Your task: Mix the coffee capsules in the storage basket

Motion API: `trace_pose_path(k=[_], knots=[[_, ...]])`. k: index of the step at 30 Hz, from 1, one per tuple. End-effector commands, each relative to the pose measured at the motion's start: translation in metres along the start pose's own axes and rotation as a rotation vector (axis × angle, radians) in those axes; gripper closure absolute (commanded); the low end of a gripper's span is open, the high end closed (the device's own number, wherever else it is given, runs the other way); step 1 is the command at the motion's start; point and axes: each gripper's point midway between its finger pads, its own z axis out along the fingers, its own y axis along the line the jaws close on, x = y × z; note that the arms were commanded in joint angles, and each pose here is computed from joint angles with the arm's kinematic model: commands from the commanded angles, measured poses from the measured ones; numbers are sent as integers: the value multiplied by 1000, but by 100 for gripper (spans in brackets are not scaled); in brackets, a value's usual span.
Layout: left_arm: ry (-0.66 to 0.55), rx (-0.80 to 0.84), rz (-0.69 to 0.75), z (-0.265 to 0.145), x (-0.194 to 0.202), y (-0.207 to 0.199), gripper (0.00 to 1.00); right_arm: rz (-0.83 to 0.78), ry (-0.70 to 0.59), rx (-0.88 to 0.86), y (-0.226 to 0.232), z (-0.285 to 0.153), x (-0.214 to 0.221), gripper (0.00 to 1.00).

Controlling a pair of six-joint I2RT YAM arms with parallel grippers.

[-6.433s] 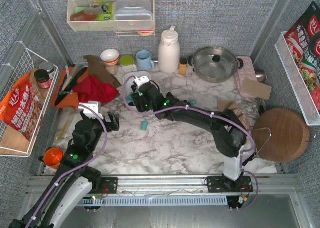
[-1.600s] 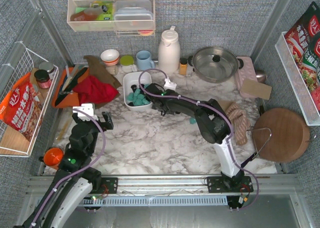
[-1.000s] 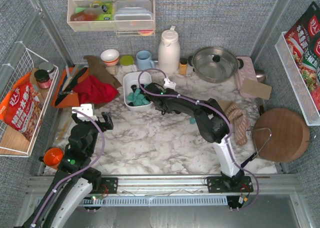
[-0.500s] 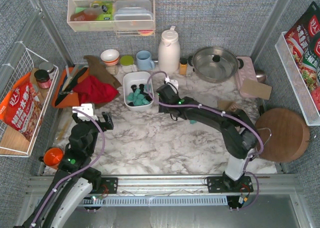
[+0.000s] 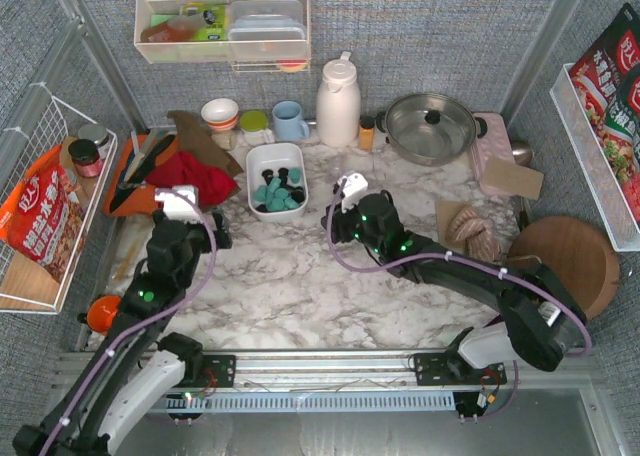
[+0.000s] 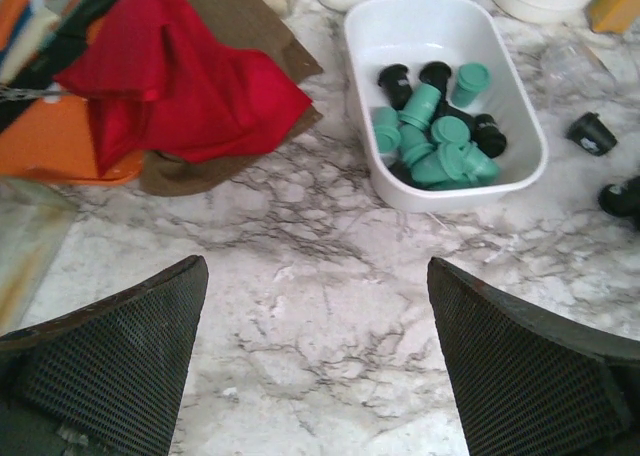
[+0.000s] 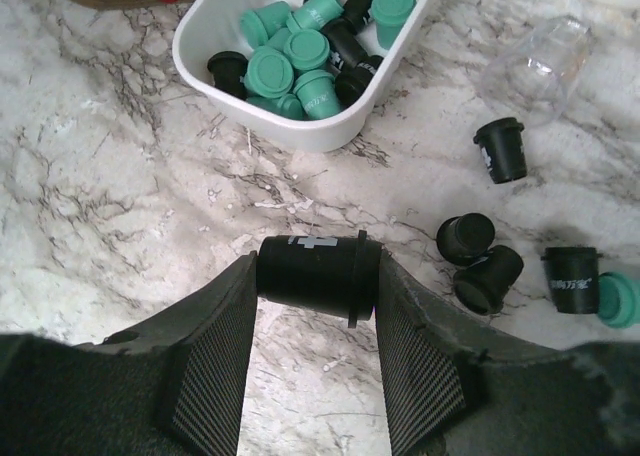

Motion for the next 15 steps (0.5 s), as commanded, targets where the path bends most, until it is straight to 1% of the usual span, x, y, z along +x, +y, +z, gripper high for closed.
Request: trace_pose_path(k=[1,3,4,5,7,9,12,15], knots=[[143,58,-62,8,6,-22,1,-141,-157,-56,4,-9,-24,87],[198,68,-100,16,6,-32,1,-216,-199,-94,7,-15,-20,91],[217,65,-122,20,6,-35,1,-290,-227,-142,13,-18,-16,93],[226,55,-144,24,3,-37,1,-359,-265,-188,19,-22,-11,99],[243,20,-186,33,2,-39,1,-451,-345,-230,24,-28,-6,100],[237,8,-228,38,-4,-42,1,-469,-394,-225,23,-32,-3,100],[217,85,-268,40,-13,-57,1,-477,-386,-211,20,-30,3,100],[188,268,-303,35,-13,-87,1,-479,-354,-209,18,-24,11,100]])
